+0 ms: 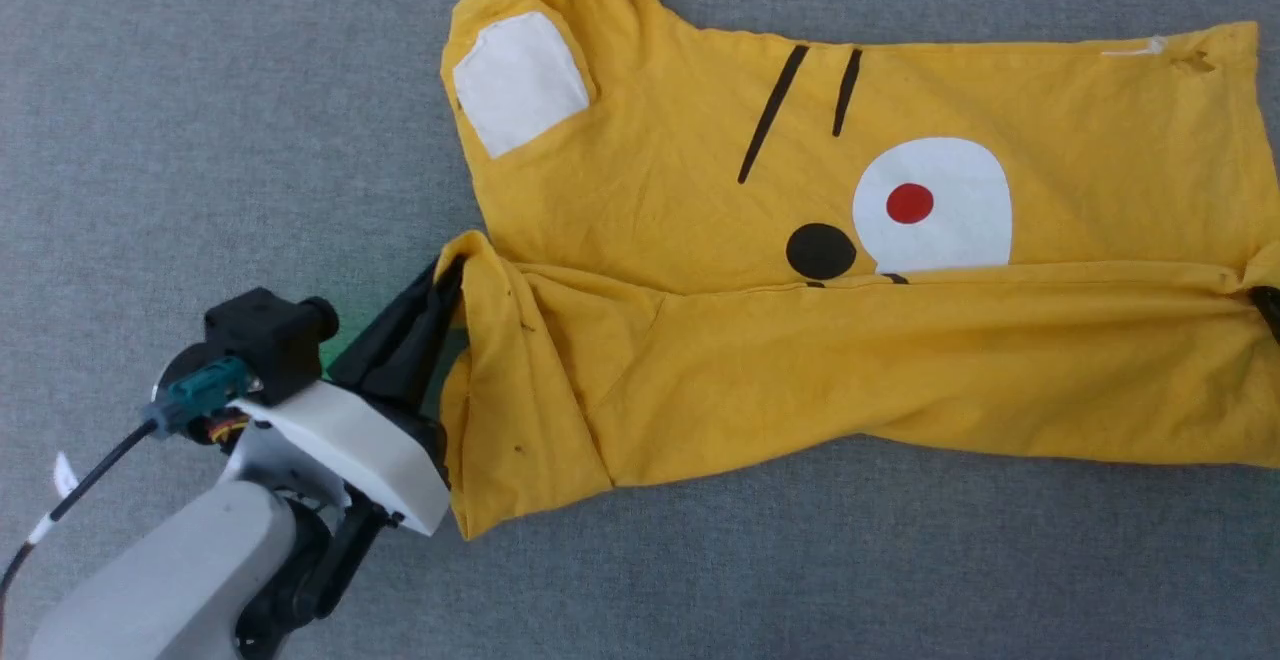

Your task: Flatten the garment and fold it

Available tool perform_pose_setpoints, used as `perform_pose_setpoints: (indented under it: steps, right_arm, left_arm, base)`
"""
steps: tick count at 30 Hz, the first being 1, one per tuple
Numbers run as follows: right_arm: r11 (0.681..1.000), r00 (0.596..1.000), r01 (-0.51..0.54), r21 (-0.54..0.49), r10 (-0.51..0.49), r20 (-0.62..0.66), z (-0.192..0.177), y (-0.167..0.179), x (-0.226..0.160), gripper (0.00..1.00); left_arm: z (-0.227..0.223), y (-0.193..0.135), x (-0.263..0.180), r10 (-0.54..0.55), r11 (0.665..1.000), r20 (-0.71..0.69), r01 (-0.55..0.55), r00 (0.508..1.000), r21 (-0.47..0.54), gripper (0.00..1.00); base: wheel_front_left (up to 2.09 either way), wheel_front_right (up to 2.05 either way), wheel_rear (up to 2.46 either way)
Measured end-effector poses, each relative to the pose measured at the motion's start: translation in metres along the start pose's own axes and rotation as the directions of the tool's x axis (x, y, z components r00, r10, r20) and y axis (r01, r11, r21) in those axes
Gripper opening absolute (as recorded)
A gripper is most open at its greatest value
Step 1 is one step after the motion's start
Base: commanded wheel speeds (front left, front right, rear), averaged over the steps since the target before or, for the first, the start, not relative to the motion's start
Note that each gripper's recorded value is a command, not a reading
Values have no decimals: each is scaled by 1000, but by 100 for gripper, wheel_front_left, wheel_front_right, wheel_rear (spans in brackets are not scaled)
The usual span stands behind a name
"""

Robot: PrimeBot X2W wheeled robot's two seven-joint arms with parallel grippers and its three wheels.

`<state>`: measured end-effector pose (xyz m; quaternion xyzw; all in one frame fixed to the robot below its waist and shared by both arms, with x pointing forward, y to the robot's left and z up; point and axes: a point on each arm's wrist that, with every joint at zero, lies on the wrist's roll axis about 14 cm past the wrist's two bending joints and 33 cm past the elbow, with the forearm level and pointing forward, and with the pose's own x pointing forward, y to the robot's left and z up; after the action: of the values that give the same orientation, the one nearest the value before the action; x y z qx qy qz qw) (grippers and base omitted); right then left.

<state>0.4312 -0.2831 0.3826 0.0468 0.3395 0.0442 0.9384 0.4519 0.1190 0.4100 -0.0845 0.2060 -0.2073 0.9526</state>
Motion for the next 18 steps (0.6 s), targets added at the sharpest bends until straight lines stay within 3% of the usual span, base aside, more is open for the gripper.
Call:
perform_pose_setpoints:
  steps: [2,3,4,5,7,8,9,10,18]
  right_arm:
    - [1000,1000,1,1,-1,-2,-2,-1,3,0]
    - [1000,1000,-1,1,1,-1,-3,-1,4,18]
    - [1000,1000,-3,3,3,5,-2,0,5,45]
    - [1000,1000,-4,4,4,15,0,0,6,100]
    - [1000,1000,-5,6,5,22,1,0,6,100]
    - [1000,1000,-6,7,6,26,1,1,5,100]
    - [1000,999,-8,12,8,35,3,1,4,100]
    - [1000,999,-12,18,11,41,4,2,3,100]
    - [999,989,-17,32,13,147,25,6,-20,100]
  left_arm:
    - [-8,0,2,2,1000,-19,-2,1000,-10,0]
    - [-11,0,3,3,1000,-24,-3,1000,-16,6]
    - [-12,0,3,5,1000,-25,-5,1000,-20,21]
    - [-13,0,4,8,1000,-24,-9,1000,-22,31]
    - [-10,0,5,13,999,-16,-14,1000,-31,43]
    - [-10,-1,5,14,999,-13,-14,1000,-41,58]
    - [-8,-3,4,10,999,-9,-10,1000,-48,83]
    - [-6,-4,4,9,999,0,-9,1000,-49,100]
    - [24,0,-18,67,997,119,-62,991,-49,100]
  base:
    - [0,0,0]
    - [0,0,0]
    - [0,0,0]
    - [0,0,0]
    - [0,0,0]
    - [0,0,0]
    - [0,0,0]
    - [0,0,0]
    - [0,0,0]
